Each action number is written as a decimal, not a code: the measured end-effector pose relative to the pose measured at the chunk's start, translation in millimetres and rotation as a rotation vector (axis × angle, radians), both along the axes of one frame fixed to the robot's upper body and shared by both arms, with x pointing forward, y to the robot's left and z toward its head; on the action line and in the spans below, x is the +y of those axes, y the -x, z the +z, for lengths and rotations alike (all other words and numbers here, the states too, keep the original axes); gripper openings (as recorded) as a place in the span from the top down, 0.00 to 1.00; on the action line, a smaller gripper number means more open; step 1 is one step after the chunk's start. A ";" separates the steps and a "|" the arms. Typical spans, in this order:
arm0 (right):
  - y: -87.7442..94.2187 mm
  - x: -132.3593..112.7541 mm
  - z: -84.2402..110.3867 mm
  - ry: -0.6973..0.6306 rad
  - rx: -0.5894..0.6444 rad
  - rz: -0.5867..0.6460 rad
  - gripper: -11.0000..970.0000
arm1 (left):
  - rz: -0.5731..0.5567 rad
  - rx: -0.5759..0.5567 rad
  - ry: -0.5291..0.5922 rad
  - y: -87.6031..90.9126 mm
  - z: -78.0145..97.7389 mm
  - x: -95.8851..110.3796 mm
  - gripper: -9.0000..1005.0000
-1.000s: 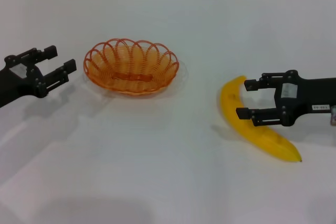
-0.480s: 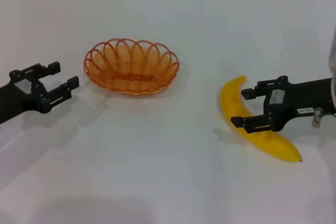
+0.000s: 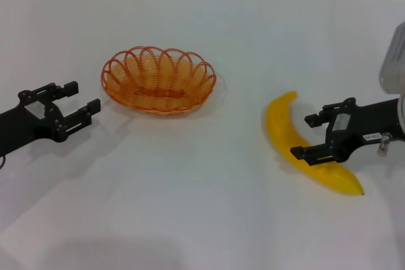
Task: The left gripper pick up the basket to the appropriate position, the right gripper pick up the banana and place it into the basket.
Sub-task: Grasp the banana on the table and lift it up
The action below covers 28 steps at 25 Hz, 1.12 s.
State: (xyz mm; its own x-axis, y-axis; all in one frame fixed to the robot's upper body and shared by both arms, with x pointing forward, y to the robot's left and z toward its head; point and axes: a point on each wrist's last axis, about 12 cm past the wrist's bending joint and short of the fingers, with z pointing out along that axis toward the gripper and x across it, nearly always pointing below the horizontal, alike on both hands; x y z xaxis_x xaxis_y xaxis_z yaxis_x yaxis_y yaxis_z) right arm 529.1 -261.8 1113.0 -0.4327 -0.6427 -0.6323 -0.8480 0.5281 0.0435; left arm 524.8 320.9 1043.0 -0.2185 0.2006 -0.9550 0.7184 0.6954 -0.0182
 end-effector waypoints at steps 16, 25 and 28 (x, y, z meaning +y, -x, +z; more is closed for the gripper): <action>-2.3 12.3 -3.9 0.055 0.038 0.043 0.22 | -0.005 -0.002 -0.002 -1.4 0.6 -1.1 0.38; -8.2 18.8 -10.0 0.071 0.064 0.061 0.22 | -0.006 -0.004 -0.002 -2.0 1.1 -1.5 0.38; -10.5 19.7 -10.1 0.072 0.060 0.059 0.22 | -0.006 -0.004 -0.002 -2.1 1.1 -1.5 0.38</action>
